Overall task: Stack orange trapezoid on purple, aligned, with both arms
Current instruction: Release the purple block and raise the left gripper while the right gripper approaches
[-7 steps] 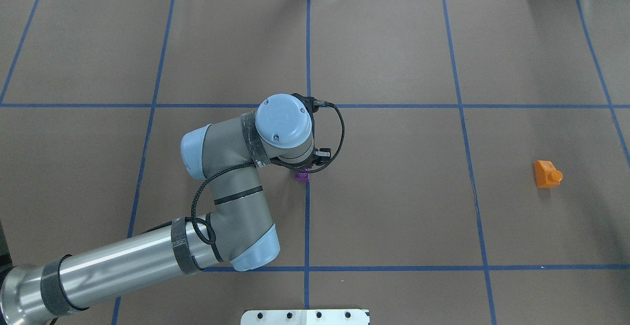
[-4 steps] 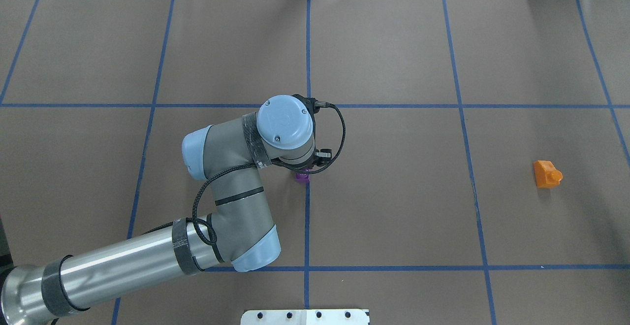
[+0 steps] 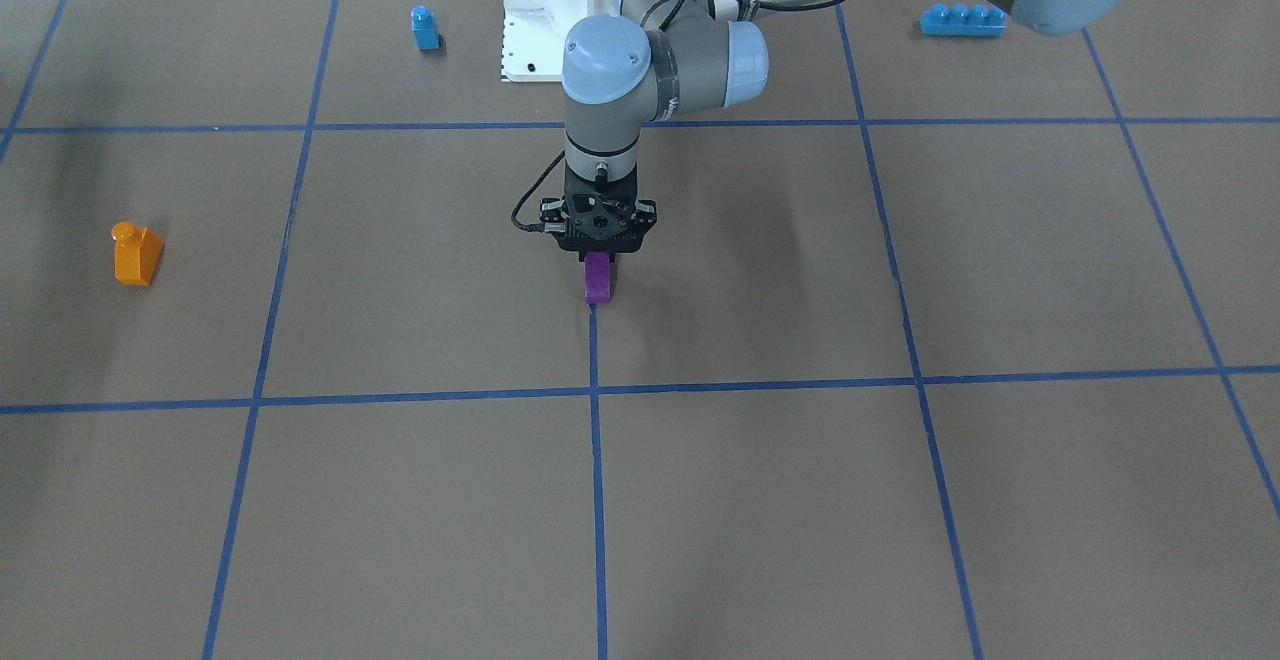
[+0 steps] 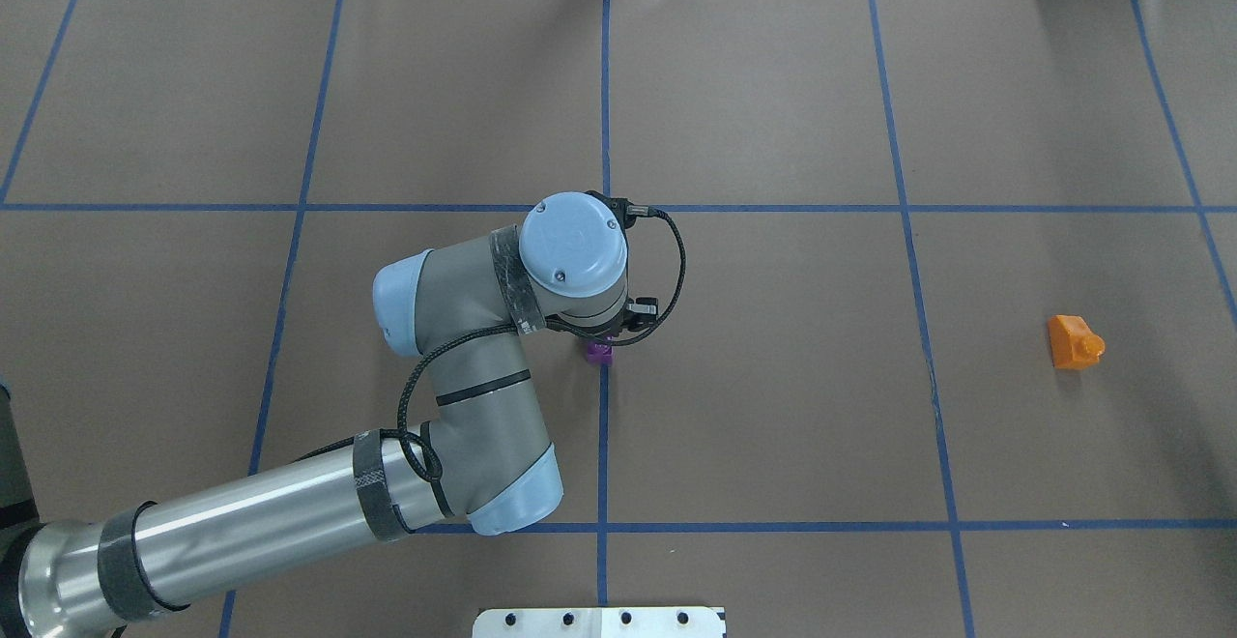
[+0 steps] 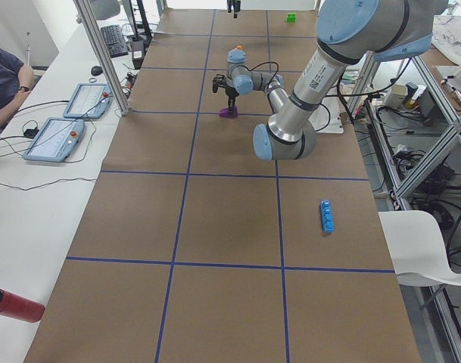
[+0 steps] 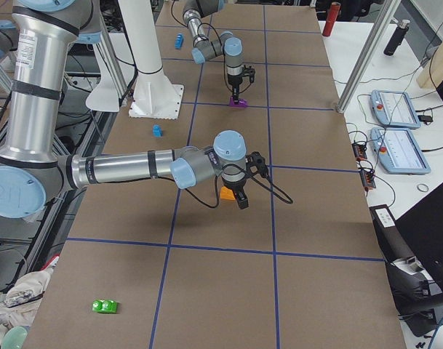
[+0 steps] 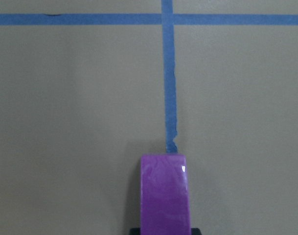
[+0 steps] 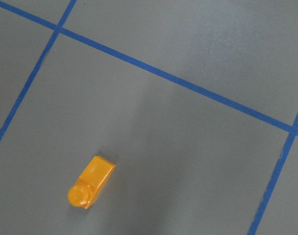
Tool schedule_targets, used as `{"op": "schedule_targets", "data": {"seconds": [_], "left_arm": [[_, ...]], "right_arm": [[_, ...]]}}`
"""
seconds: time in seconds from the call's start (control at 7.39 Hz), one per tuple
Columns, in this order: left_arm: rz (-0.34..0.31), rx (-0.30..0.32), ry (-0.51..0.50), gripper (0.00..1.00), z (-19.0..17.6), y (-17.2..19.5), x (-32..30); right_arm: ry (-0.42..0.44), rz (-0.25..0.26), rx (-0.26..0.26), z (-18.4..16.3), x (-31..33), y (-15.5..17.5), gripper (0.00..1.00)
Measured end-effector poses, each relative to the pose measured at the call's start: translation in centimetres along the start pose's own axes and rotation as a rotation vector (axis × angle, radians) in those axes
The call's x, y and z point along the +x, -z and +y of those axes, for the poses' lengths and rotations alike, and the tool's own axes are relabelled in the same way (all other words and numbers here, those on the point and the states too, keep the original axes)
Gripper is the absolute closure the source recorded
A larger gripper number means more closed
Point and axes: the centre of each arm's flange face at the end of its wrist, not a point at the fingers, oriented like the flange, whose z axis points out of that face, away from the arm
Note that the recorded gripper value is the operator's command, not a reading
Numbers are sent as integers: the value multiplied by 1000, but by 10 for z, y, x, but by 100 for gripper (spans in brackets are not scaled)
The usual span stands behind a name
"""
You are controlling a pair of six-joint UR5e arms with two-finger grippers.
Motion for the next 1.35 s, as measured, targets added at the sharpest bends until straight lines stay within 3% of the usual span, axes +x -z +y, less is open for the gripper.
{"op": "schedule_targets", "data": {"seconds": [0.14, 0.27, 0.41, 0.95, 1.35], "left_arm": [[1, -2, -1, 68, 1, -1, 1], [2, -3, -3, 31, 2, -1, 2], [3, -4, -4, 1, 3, -1, 2], [11, 5, -8, 1, -4, 11, 0], [-28, -22, -94, 1, -10, 84, -49]], "right_arm": [[-1, 0, -1, 0, 1, -1, 0], [-3, 0, -2, 1, 2, -1, 0], [-4, 0, -3, 1, 2, -1, 0], [-4, -5, -7, 0, -1, -4, 0], [-110, -15, -50, -12, -49, -27, 0]]}}
